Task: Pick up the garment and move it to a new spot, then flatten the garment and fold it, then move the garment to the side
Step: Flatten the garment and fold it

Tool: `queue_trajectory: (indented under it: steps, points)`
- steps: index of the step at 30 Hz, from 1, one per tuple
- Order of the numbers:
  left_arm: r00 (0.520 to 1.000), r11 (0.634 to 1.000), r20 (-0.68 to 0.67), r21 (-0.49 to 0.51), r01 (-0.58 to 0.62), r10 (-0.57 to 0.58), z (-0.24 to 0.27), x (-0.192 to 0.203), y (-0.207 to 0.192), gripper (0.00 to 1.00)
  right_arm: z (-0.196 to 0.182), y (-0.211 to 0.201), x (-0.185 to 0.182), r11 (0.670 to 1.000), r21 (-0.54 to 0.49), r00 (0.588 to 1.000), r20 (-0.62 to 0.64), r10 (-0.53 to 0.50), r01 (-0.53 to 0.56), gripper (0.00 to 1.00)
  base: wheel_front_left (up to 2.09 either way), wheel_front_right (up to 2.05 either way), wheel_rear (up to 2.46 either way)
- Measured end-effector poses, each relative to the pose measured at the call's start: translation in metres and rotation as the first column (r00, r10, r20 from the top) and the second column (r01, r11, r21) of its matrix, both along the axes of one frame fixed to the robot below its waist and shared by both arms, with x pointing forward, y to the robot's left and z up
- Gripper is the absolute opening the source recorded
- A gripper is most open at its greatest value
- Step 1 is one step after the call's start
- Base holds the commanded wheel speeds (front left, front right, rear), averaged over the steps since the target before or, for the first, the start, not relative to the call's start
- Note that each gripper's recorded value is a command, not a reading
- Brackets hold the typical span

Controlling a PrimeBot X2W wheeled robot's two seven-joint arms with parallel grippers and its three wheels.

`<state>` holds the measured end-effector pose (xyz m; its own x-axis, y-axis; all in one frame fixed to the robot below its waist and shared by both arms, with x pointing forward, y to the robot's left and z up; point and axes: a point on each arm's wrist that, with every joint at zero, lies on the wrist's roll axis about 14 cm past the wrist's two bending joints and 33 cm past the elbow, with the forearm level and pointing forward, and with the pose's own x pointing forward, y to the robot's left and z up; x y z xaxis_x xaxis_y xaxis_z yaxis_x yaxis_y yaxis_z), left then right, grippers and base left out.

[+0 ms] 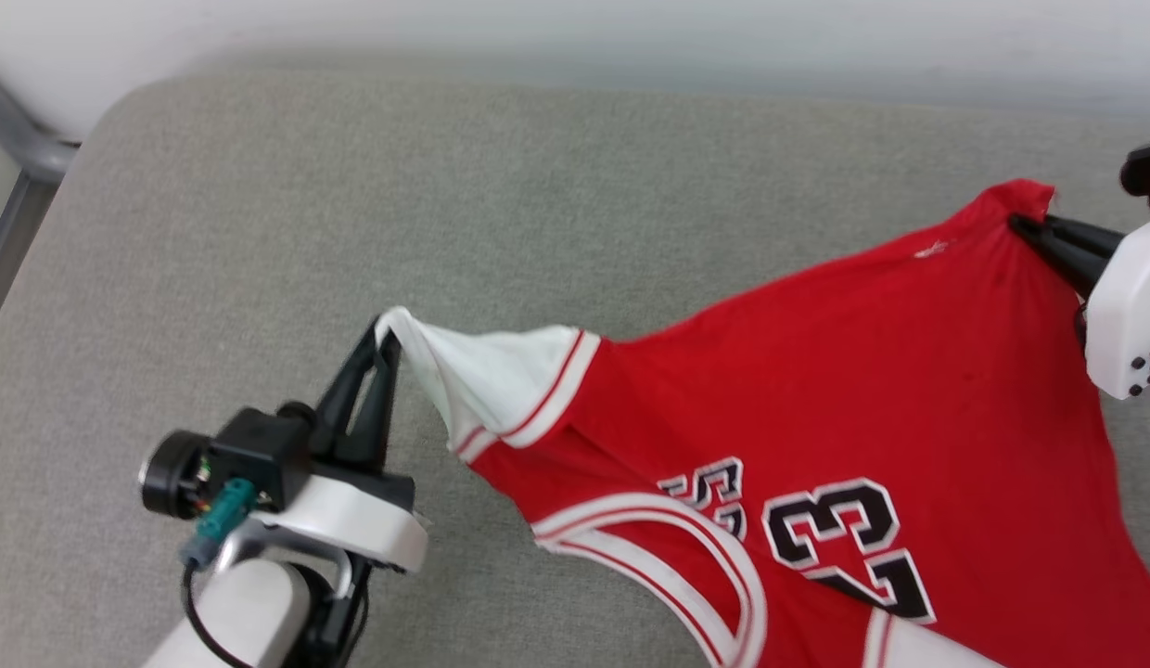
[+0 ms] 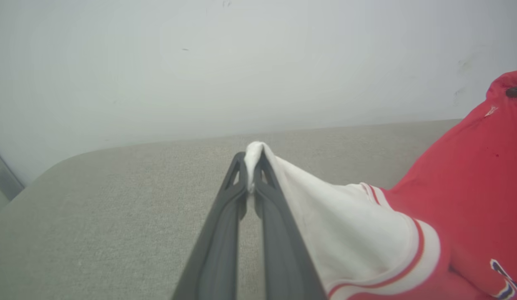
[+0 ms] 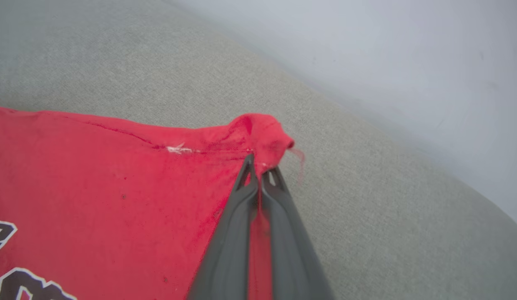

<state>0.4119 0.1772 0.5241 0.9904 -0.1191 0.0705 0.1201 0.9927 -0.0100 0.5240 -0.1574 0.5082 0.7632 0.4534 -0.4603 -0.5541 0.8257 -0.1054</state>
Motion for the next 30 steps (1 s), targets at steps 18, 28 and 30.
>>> queue_trajectory:
  steps: [18, 28, 30]
  points:
    - [0.842, 0.967, 0.485, 0.206, 0.152, -0.236, 0.217, 0.052, -0.045, 0.0, 0.174, -0.049, -0.025, 0.98, 0.188, 0.862, 0.483, -0.151, 0.066, 0.0, 0.0, 0.0, 0.0]
    - [0.764, 0.945, 0.567, 0.279, 0.173, -0.307, 0.28, 0.106, -0.075, 0.0, 0.213, -0.049, 0.011, 0.976, 0.196, 0.813, 0.55, -0.191, 0.097, 0.0, 0.0, 0.0, 0.0]
    - [0.759, 0.944, 0.573, 0.283, 0.17, -0.309, 0.289, 0.121, -0.078, 0.0, 0.22, -0.05, 0.023, 0.975, 0.194, 0.801, 0.564, -0.203, 0.11, 0.0, 0.0, 0.0, 0.0]
